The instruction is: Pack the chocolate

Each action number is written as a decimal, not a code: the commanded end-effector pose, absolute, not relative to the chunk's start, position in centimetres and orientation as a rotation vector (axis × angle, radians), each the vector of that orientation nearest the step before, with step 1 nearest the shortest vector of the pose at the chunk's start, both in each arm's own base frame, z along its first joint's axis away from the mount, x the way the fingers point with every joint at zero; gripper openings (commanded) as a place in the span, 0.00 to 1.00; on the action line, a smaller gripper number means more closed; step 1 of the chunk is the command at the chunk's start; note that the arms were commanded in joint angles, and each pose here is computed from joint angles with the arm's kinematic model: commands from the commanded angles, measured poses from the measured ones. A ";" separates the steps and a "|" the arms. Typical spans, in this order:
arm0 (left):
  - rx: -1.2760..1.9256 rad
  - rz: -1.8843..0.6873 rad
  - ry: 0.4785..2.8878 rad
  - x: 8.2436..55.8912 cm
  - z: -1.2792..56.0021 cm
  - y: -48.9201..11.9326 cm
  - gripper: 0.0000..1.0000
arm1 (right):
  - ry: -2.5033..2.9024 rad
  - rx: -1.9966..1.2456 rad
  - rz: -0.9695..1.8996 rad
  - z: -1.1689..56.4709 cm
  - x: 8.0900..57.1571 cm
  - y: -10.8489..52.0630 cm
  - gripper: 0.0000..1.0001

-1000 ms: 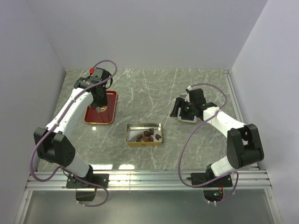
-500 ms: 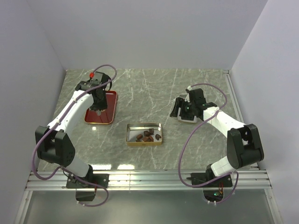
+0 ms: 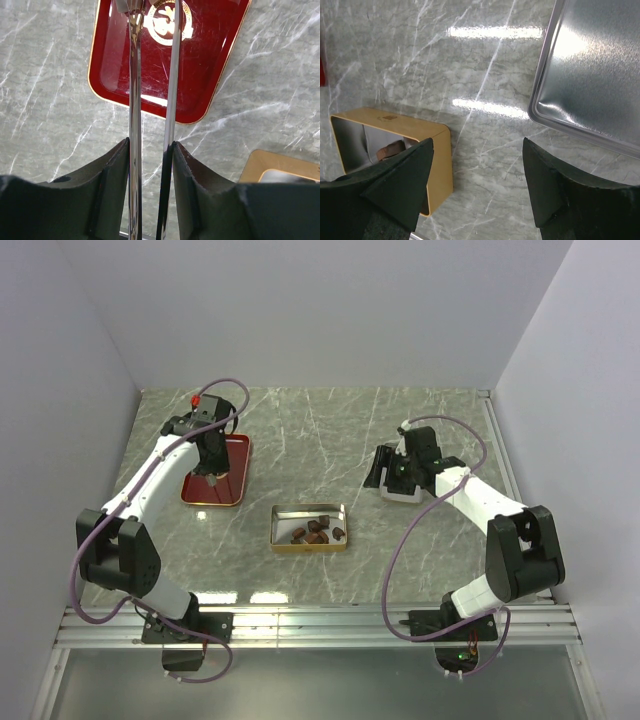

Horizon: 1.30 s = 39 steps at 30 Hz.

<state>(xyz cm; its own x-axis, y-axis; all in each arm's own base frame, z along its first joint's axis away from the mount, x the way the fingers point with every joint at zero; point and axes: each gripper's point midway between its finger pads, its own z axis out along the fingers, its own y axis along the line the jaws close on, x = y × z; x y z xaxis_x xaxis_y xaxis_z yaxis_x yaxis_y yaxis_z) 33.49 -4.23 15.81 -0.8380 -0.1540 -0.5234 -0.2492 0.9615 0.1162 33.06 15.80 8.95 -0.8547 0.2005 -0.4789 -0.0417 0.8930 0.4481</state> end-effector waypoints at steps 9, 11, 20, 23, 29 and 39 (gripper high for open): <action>-0.281 0.248 2.547 34.6 15.8 -3.6 0.43 | 2.496 0.080 0.608 10.2 34.5 16.3 0.79; -0.280 0.249 2.550 34.7 15.6 -3.6 0.43 | 2.498 0.078 0.607 10.1 34.6 16.3 0.78; -0.265 0.264 2.581 34.5 14.6 -3.4 0.41 | 2.506 0.077 0.606 9.9 34.6 16.4 0.79; -0.257 0.262 2.579 34.4 14.7 -3.4 0.38 | 2.509 0.077 0.603 9.8 34.6 16.3 0.79; -0.229 0.233 2.560 34.5 15.4 -3.6 0.33 | 2.509 0.078 0.605 9.9 34.6 16.4 0.79; -0.178 0.125 2.532 33.6 17.5 -4.7 0.31 | 2.503 0.084 0.605 9.9 34.4 16.3 0.79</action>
